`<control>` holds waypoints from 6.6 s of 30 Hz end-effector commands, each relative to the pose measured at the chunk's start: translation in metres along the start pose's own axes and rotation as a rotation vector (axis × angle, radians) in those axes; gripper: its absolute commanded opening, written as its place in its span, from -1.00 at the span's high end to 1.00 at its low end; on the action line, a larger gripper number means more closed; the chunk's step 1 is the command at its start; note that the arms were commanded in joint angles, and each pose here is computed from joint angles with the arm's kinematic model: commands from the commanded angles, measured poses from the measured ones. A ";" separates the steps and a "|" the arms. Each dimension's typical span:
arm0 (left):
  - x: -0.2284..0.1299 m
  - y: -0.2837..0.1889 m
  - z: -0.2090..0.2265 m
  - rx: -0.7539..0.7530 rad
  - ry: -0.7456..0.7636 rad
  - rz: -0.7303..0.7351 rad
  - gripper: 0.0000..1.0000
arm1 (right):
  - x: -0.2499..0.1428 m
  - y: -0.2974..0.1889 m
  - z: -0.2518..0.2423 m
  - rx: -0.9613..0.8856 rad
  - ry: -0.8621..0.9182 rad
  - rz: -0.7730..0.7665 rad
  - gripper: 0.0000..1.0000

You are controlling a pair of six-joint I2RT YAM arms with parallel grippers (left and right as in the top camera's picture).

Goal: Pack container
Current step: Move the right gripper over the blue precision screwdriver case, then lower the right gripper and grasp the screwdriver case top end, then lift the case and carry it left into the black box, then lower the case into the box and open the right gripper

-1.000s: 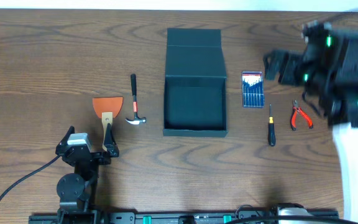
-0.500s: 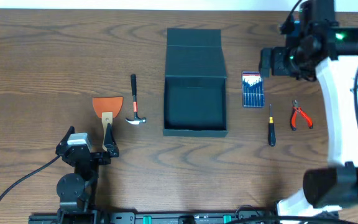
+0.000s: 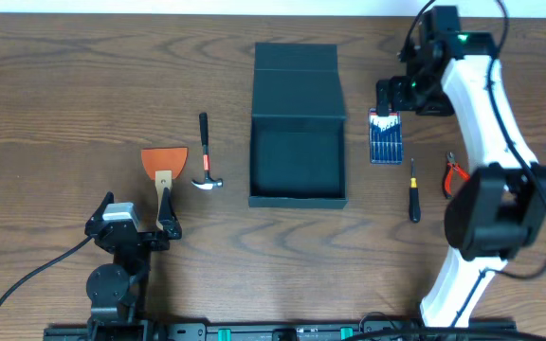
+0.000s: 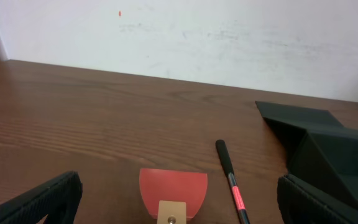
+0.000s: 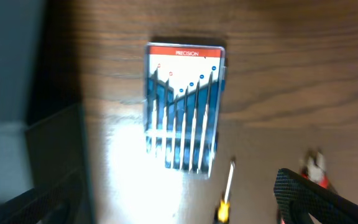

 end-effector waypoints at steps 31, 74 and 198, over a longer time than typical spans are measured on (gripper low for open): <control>-0.015 0.001 0.004 0.022 0.011 0.052 -0.97 | -0.003 0.103 -0.007 -0.019 -0.074 0.167 -0.99; -0.015 0.001 0.004 0.022 0.012 0.052 -0.97 | -0.037 0.144 0.019 0.127 0.036 0.261 0.63; -0.015 0.001 0.005 0.022 0.012 0.052 -0.97 | -0.102 0.075 0.182 -0.092 -0.013 -0.004 0.96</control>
Point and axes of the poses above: each gripper's point midway between its finger pads, its own y axis out along the fingers, its own z axis along the line the jaws close on, x = y × z, the point moved 5 cm from there along -y, back along the fingers, and after that the axes turned 3 degrees about -y, right-handed, at the moved point
